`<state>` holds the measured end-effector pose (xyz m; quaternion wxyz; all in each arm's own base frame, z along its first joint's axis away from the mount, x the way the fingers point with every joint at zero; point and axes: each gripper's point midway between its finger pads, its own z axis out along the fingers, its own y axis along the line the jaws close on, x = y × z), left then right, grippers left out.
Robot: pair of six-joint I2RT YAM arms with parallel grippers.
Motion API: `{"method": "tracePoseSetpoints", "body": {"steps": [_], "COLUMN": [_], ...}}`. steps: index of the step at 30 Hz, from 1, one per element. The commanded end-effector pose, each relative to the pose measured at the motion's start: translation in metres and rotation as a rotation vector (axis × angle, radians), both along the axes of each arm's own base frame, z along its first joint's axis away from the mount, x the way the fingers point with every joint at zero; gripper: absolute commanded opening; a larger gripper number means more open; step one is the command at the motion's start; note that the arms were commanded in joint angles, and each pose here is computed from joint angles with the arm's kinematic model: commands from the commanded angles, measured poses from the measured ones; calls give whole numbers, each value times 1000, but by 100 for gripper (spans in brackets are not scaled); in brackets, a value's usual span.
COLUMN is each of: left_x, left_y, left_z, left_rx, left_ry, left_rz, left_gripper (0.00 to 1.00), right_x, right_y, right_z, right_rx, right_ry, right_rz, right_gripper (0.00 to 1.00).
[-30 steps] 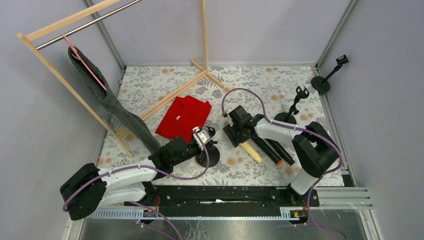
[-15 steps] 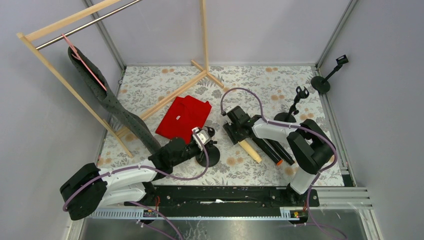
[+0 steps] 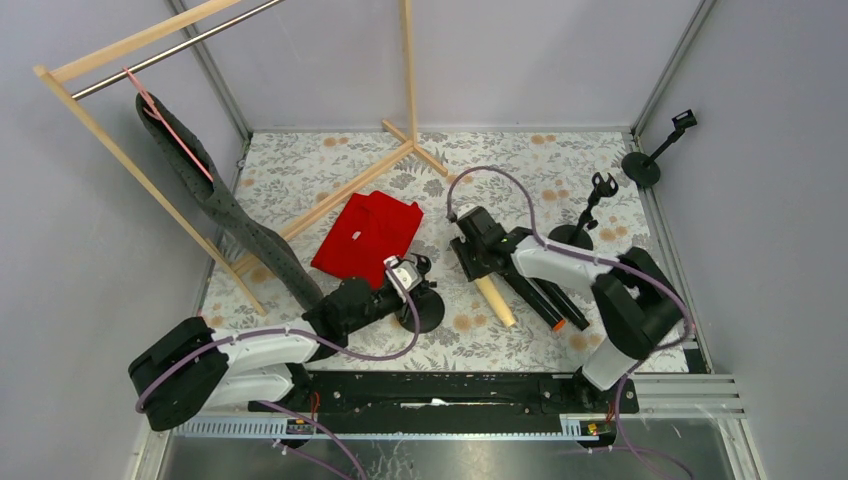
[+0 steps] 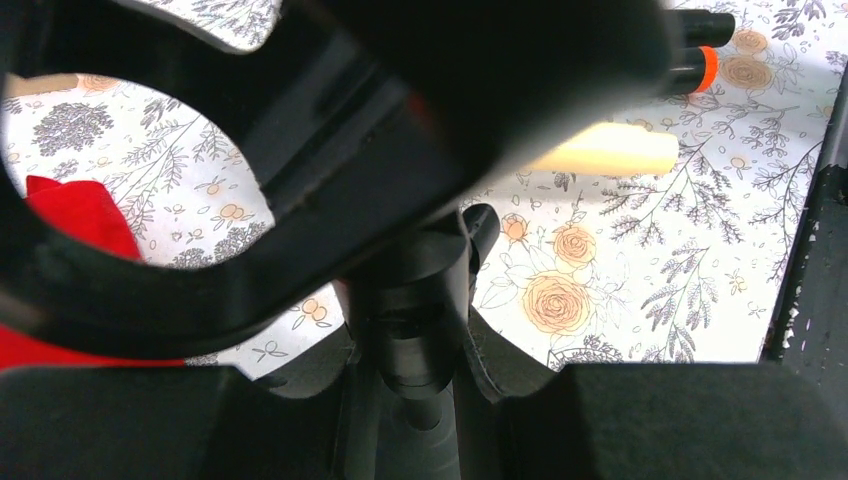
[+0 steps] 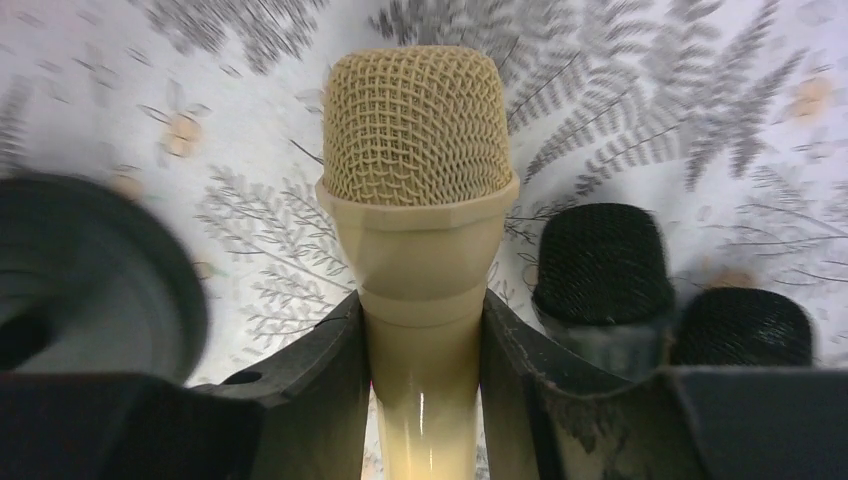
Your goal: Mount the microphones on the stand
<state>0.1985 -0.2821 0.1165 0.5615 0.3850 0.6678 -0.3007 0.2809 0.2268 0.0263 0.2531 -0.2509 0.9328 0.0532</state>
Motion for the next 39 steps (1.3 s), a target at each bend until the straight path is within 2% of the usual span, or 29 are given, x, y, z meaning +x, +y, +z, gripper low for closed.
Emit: {"method": "tracePoseSetpoints", "body": {"steps": [1, 6, 11, 16, 18, 19, 20, 27, 33, 39], "left_x": [4, 6, 11, 16, 17, 17, 16, 10, -2, -3], "left_y": [-19, -25, -31, -30, -30, -30, -29, -12, -14, -10], "left_z": [62, 58, 49, 43, 41, 41, 41, 47, 50, 58], "left_rx": [-217, -247, -250, -234, -230, -232, -237, -364, -447, -472], "left_ry": [-125, -128, -98, -104, -103, -101, -99, -94, -76, -90], "left_rz": [-35, -42, -32, -10, -7, -5, -3, 44, -8, -2], "left_gripper": [0, 2, 47, 51, 61, 72, 78, 80, 79, 76], "right_x": [19, 14, 5, -1, -3, -4, -6, -15, -20, -22], "right_y": [14, 7, -4, -14, -15, -14, -14, -8, -3, -3], "right_z": [89, 136, 164, 168, 168, 169, 170, 185, 201, 214], "right_rx": [177, 298, 360, 362, 367, 375, 384, 467, 523, 579], "right_ry": [-203, -322, -398, -418, -417, -415, -415, -431, -453, -487], "right_rz": [-59, -91, -106, -118, -118, -113, -110, -69, -39, -44], "right_gripper": [0, 0, 0, 0, 0, 0, 0, 0, 0, 0]}}
